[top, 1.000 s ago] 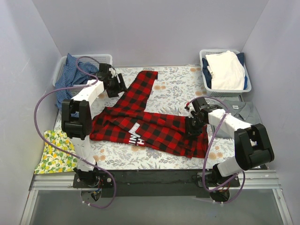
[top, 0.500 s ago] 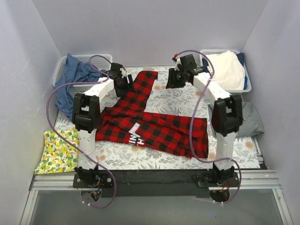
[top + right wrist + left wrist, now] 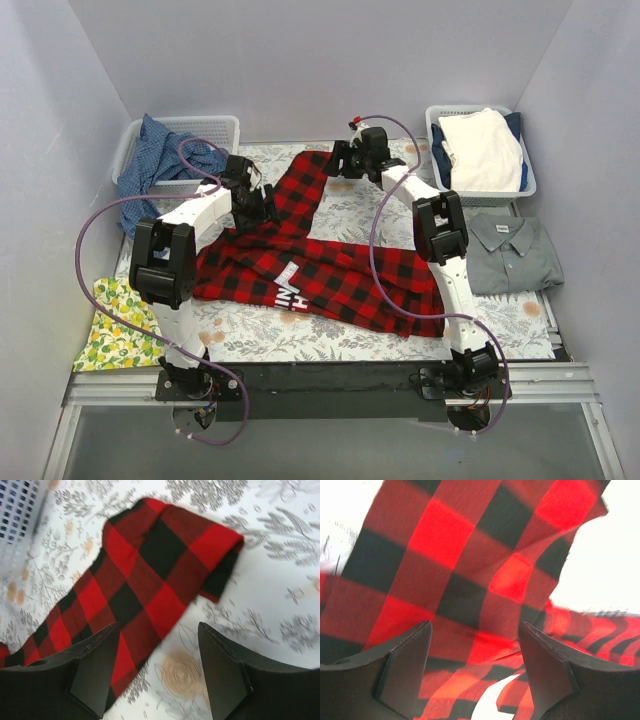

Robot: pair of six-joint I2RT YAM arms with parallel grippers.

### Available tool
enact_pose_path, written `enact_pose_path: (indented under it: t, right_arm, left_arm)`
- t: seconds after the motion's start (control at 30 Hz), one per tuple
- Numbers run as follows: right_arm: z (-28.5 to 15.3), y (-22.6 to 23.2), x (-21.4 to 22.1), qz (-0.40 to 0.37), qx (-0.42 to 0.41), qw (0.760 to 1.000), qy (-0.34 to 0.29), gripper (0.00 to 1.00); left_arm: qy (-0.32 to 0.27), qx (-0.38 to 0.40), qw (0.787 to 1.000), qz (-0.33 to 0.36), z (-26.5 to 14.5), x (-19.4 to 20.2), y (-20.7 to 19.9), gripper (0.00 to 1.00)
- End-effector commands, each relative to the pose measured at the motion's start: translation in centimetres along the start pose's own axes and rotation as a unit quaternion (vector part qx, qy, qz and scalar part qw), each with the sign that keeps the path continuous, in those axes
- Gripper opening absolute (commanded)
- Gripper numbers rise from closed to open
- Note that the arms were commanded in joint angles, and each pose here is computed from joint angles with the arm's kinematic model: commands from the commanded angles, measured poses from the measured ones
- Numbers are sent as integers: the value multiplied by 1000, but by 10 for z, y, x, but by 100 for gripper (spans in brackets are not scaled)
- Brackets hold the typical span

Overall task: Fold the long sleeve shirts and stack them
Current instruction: Fold the shirt

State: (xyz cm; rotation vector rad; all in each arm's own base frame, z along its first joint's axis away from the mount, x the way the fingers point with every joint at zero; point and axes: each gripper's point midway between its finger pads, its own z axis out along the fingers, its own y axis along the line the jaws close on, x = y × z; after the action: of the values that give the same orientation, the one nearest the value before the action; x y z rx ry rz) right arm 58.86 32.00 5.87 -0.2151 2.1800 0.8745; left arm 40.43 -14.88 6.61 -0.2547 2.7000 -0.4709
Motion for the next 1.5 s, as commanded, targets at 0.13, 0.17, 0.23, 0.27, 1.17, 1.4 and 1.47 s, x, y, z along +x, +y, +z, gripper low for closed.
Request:
enact_pose_path:
  t: [0.13, 0.17, 0.23, 0.27, 1.17, 1.4, 1.47]
  right_arm:
    - [4, 41, -49, -37, -57, 994, -87, 73]
    - [5, 40, -48, -39, -55, 994, -87, 73]
    - [8, 35, -48, -37, -48, 994, -92, 73]
    - [9, 35, -49, -35, -47, 994, -96, 73]
    - [61, 61, 11, 12, -119, 991, -64, 16]
    - [21, 110, -59, -11, -153, 980, -127, 1]
    - [-2, 134, -88, -21, -172, 973, -155, 1]
  left_arm:
    - [85, -81, 992, -40, 0, 73, 42, 70]
    - [104, -82, 990, -47, 1, 88, 47, 70]
    - [120, -73, 988, -57, -2, 101, 46, 70]
    - [121, -67, 989, -58, -8, 106, 45, 70]
    - [117, -28, 993, -12, -20, 77, 21, 70]
    - [13, -51, 998, -17, -55, 23, 13, 74]
    - [-29, -44, 998, -32, -75, 1, 9, 76]
